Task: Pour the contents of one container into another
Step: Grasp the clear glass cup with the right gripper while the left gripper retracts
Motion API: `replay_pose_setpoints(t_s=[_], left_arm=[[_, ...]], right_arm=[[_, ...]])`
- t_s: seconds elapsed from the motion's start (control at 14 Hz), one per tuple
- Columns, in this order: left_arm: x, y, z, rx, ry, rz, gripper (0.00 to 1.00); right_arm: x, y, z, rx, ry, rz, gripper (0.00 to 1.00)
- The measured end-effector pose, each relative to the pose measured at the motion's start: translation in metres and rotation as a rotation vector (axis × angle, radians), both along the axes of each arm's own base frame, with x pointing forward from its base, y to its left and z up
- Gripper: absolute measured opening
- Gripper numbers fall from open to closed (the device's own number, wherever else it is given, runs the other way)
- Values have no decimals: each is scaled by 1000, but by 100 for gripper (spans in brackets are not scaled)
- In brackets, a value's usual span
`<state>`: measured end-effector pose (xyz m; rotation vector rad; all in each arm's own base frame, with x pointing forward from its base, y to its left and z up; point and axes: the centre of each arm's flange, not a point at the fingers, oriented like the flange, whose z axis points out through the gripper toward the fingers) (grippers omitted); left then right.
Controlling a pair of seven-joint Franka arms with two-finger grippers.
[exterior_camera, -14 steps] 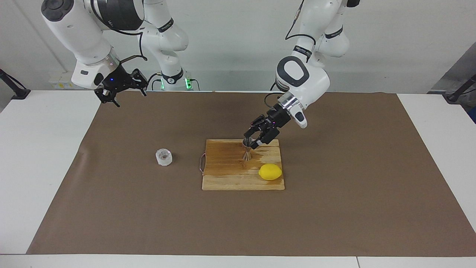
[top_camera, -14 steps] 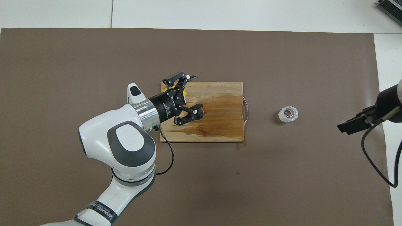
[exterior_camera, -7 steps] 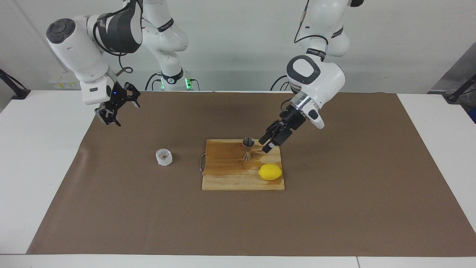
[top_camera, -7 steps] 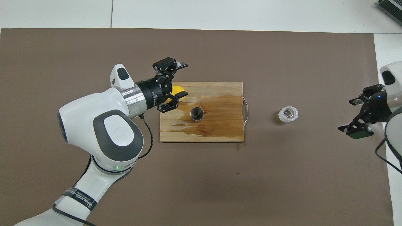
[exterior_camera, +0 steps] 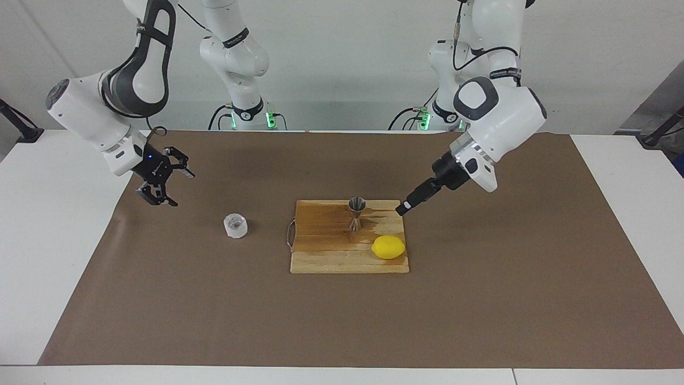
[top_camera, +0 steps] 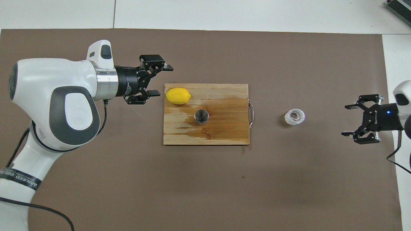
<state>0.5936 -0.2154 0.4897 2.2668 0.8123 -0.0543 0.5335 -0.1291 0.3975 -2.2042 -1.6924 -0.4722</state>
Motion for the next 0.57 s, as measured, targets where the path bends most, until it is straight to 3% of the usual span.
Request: replay_pose_setpoints(t_s=[0.36, 0.57], left_arm=[[8, 40, 23, 359, -59, -185, 100], [3, 60, 39, 513, -104, -285, 100]], right_arm=[[20, 19, -73, 248, -86, 5, 100], [21, 35, -119, 365, -70, 21, 100]])
